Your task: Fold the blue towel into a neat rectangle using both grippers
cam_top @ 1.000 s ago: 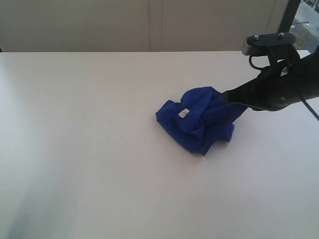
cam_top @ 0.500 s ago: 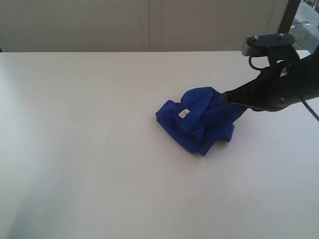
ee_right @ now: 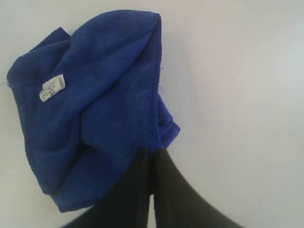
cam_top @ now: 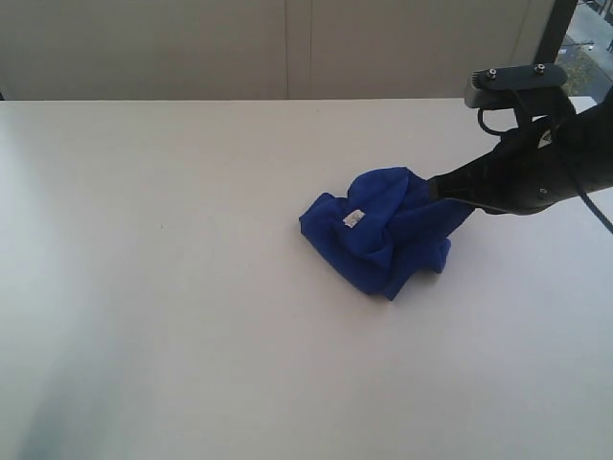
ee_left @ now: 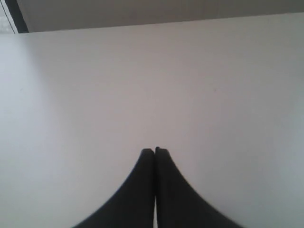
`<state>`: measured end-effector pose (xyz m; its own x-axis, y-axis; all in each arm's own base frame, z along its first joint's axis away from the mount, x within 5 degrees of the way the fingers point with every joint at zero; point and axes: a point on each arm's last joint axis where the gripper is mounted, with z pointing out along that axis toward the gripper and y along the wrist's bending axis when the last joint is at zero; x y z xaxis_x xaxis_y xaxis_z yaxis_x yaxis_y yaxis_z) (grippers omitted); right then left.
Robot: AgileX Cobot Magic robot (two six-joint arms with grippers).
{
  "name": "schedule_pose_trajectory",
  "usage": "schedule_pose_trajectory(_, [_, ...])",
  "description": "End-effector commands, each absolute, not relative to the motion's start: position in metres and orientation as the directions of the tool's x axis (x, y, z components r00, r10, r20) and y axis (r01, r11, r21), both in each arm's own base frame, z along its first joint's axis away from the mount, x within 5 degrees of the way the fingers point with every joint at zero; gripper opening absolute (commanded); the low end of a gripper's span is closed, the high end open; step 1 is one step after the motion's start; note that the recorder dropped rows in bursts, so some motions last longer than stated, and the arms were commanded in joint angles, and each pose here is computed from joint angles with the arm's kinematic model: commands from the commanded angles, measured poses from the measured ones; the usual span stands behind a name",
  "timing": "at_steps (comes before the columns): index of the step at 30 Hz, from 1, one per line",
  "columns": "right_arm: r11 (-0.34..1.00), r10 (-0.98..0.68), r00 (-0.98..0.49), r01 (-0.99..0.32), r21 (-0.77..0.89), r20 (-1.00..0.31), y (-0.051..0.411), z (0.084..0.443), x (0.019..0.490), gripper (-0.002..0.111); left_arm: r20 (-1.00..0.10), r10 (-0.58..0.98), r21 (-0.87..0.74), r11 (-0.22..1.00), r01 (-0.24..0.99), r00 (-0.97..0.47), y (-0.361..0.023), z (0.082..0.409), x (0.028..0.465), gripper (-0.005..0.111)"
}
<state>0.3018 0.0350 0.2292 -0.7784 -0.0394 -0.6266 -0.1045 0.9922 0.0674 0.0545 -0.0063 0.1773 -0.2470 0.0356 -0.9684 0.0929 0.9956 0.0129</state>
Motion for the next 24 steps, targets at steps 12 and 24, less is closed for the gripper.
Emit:
schedule_pose_trajectory(12, [0.992,-0.047,-0.773,-0.111,0.062,-0.633,0.035,0.23,0.302,0.0,-0.986,-0.153,-0.157,0.986,0.056,-0.063,-0.004,0.194,0.057,0.0])
schedule_pose_trajectory(24, [0.992,-0.046,-0.804,-0.105,0.065,-0.592,0.036,0.212,0.309,0.0,-0.94,-0.189,-0.214,0.975,0.062,-0.284,-0.011,0.273,0.079,0.0])
